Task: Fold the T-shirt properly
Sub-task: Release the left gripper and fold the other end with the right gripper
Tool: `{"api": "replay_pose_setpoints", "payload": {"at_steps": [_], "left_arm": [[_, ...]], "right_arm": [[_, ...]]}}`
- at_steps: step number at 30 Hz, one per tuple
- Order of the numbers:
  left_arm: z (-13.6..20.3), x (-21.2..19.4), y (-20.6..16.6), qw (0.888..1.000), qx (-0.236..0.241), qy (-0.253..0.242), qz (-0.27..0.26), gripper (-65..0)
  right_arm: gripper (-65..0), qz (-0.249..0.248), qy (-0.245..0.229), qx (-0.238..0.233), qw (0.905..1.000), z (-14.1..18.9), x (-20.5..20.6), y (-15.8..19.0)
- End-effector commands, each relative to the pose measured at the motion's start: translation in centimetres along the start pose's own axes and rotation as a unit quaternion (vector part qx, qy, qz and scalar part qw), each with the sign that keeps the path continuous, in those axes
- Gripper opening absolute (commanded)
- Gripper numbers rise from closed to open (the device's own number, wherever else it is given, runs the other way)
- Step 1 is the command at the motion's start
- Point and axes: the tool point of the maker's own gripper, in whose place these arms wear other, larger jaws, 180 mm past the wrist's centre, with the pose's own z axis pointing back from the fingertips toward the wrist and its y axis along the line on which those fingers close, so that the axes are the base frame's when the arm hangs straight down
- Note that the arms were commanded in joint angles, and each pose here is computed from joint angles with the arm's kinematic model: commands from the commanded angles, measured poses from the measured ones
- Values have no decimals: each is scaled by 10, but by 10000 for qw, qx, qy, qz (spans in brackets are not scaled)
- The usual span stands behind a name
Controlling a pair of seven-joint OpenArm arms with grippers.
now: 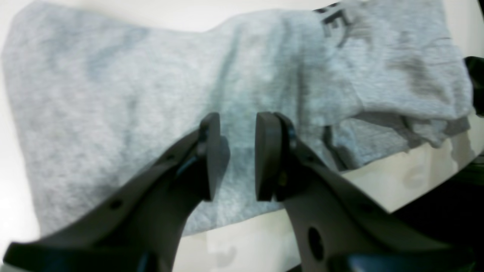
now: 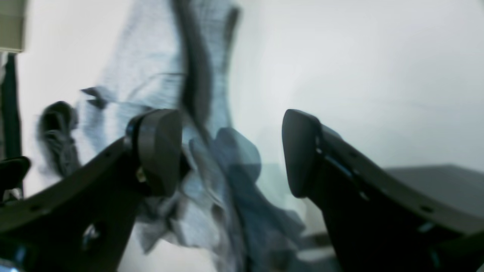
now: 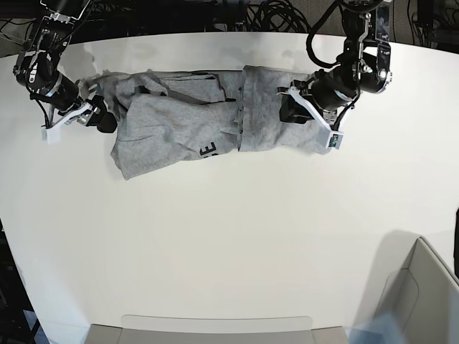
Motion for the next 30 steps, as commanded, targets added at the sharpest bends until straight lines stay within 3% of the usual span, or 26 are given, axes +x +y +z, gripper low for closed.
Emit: {"api": "replay_pose_setpoints", "payload": {"at_steps": [1, 7, 10, 20, 26, 30], "left_arm": [[3, 9, -4, 9998, -66, -149, -62, -494], [2, 7, -3, 9999, -58, -125, -45, -494], [1, 7, -2, 9999, -55, -120, -39, -494], [1, 7, -2, 9999, -55, -120, -39, -494], [1, 3, -2, 10000, -50, -72, -15, -494], [2, -1, -1, 10000, -47, -31, 5, -494]], "right_arm": [[-242, 119, -195, 68, 9997, 3, 14, 2], [-242, -31, -71, 301, 9995, -10, 5, -1], [-242, 56, 139, 655, 9977, -19, -3, 9], [-242, 86, 599, 1130, 9918, -47, -34, 46], [-244, 415, 694, 893, 9927, -54, -40, 54], [-348, 376, 537, 437, 9969, -49, -23, 57]]}}
